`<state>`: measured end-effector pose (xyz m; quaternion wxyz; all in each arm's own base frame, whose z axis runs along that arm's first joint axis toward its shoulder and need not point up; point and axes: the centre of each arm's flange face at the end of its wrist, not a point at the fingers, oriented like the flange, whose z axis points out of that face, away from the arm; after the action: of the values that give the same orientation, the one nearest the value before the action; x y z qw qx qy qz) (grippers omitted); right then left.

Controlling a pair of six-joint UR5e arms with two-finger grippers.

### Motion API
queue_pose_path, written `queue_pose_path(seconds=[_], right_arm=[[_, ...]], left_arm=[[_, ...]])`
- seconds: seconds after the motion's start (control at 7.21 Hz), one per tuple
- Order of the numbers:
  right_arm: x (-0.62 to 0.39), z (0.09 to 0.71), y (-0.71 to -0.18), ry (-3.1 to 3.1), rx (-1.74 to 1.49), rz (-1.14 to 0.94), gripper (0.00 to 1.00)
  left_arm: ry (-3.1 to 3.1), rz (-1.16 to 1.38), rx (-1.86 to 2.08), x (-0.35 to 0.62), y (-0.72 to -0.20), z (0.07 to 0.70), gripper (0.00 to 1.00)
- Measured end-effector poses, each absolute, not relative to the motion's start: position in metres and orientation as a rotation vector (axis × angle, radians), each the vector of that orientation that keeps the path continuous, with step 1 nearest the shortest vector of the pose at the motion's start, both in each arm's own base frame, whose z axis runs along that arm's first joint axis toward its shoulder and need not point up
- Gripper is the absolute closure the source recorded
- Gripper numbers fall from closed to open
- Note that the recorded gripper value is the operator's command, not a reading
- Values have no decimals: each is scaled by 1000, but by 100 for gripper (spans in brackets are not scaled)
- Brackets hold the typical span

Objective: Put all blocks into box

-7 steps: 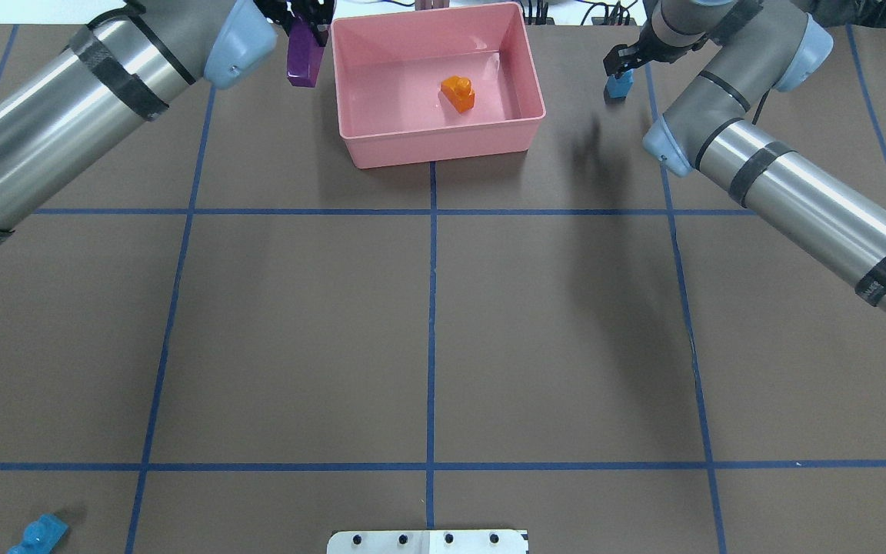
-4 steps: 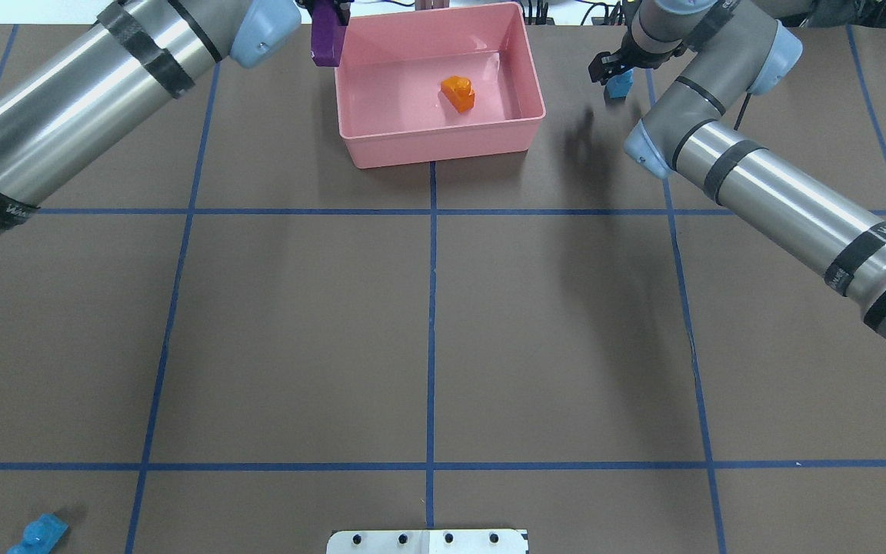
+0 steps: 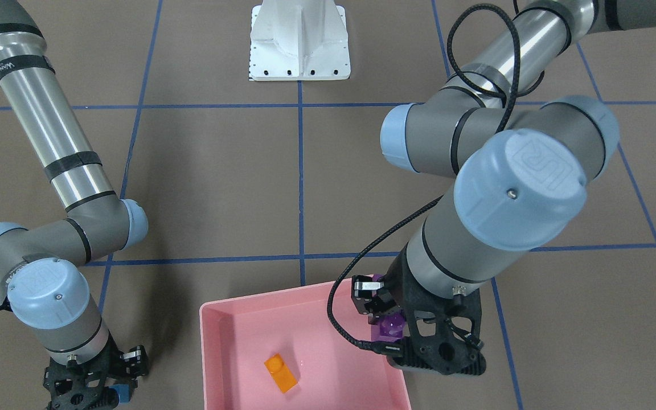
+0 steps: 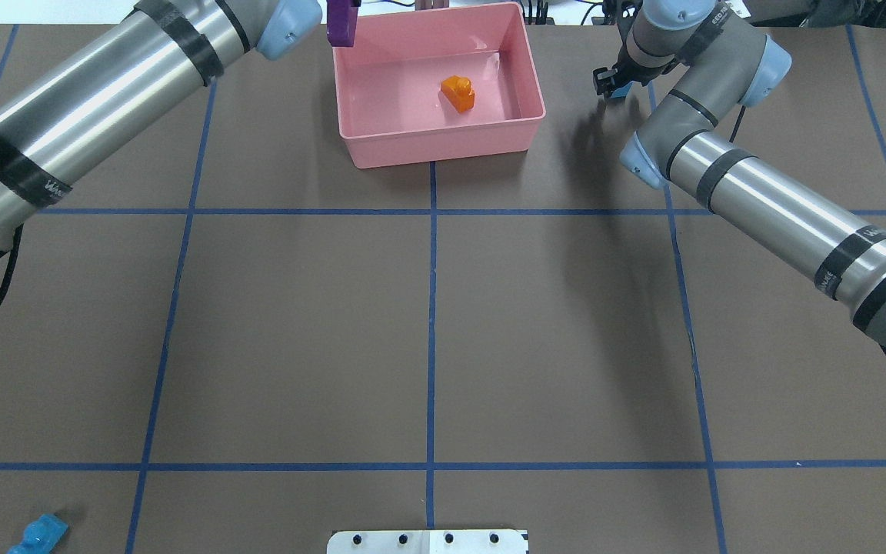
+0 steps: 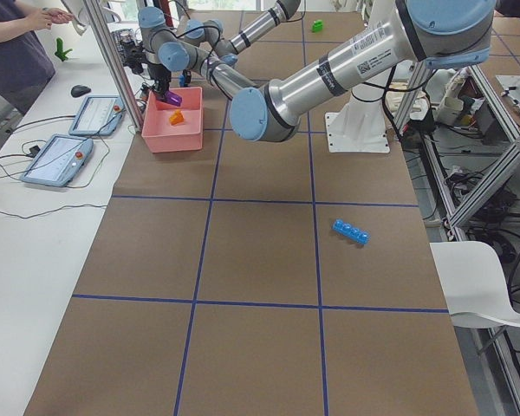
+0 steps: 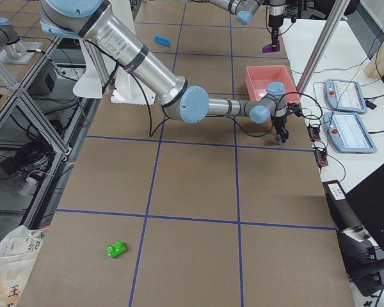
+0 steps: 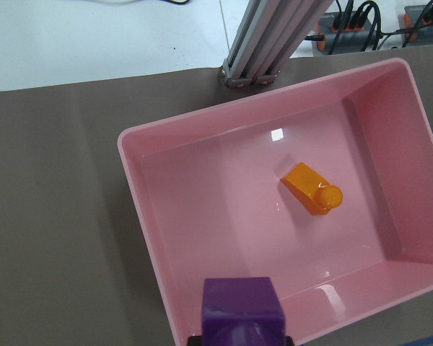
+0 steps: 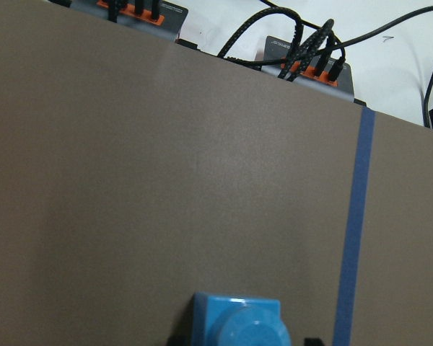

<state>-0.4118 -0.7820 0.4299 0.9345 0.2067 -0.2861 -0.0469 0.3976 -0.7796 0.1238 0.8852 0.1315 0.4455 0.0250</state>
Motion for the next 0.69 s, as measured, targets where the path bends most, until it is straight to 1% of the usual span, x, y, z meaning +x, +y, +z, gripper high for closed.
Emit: queue_pose_path(seconds=[0.14, 0.28, 0.55, 0.69], right_arm=[[-411, 430, -783, -585, 423, -95, 80], [-410, 429, -784, -584, 424, -93, 80], [-403, 425, -789, -586, 430, -85, 100], [-391, 419, -796, -596, 433, -74, 100]], left_arm=[[920, 25, 300, 418, -780, 133, 100], [916, -4, 330, 443, -777, 142, 100], [903, -62, 367, 492, -762, 152, 100], [908, -85, 359, 510, -752, 151, 59]])
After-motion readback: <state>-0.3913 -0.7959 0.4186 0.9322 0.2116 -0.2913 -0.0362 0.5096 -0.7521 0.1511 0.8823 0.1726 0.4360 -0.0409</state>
